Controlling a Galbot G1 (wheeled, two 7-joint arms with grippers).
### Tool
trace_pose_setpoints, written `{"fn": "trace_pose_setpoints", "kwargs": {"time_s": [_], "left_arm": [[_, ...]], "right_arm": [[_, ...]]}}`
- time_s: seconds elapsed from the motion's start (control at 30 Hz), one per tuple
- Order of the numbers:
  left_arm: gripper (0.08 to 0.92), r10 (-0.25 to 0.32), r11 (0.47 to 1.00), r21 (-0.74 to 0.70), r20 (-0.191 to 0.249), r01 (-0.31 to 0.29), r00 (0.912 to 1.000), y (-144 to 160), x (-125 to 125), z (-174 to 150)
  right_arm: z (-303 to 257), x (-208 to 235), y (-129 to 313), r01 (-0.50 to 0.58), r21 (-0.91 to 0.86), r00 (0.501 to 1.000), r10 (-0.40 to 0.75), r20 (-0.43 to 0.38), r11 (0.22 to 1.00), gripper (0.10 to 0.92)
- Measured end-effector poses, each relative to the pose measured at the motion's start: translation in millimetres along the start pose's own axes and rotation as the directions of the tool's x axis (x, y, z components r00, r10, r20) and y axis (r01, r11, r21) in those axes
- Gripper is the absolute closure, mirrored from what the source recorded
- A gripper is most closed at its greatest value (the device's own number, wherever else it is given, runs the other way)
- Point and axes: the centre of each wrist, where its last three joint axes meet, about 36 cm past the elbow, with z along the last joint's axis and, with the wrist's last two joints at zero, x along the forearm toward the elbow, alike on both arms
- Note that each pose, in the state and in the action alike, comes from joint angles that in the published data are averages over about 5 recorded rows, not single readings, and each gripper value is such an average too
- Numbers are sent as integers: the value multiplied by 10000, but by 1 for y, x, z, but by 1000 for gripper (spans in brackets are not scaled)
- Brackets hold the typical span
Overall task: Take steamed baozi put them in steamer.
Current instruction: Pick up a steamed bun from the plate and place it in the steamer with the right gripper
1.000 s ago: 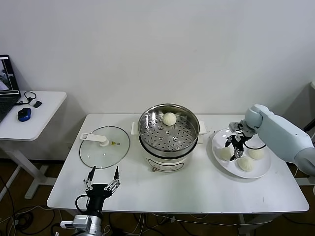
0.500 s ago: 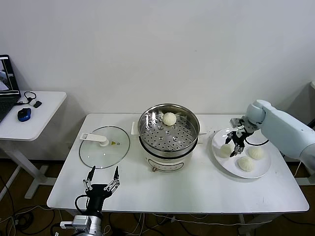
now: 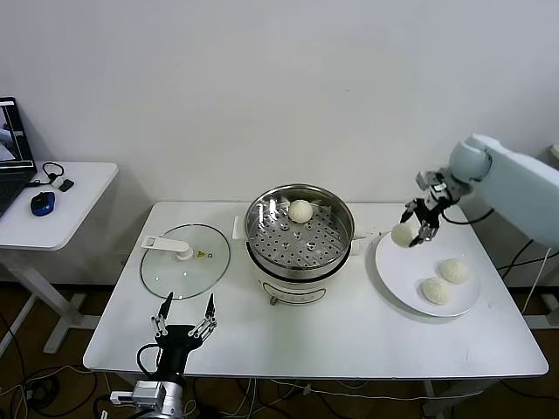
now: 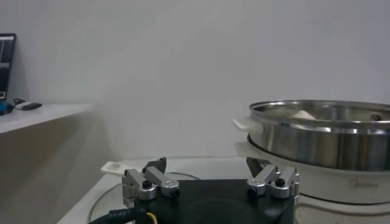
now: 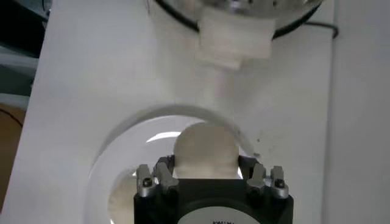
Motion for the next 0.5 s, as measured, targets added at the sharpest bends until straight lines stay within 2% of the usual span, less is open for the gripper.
{"fn": "trace_pose_setpoints", "kwargs": {"time_s": [0.23, 0.5], "left_arm": [[177, 98, 9999, 28, 115, -98, 9999, -3, 0, -5], [177, 138, 9999, -21, 246, -138, 9996, -4, 1, -9]], "right_arm": [[-38, 39, -14, -311, 199, 9990, 304, 323, 9993, 335], [-96, 50, -39, -390, 535, 9971, 354, 669, 9978, 335]]}}
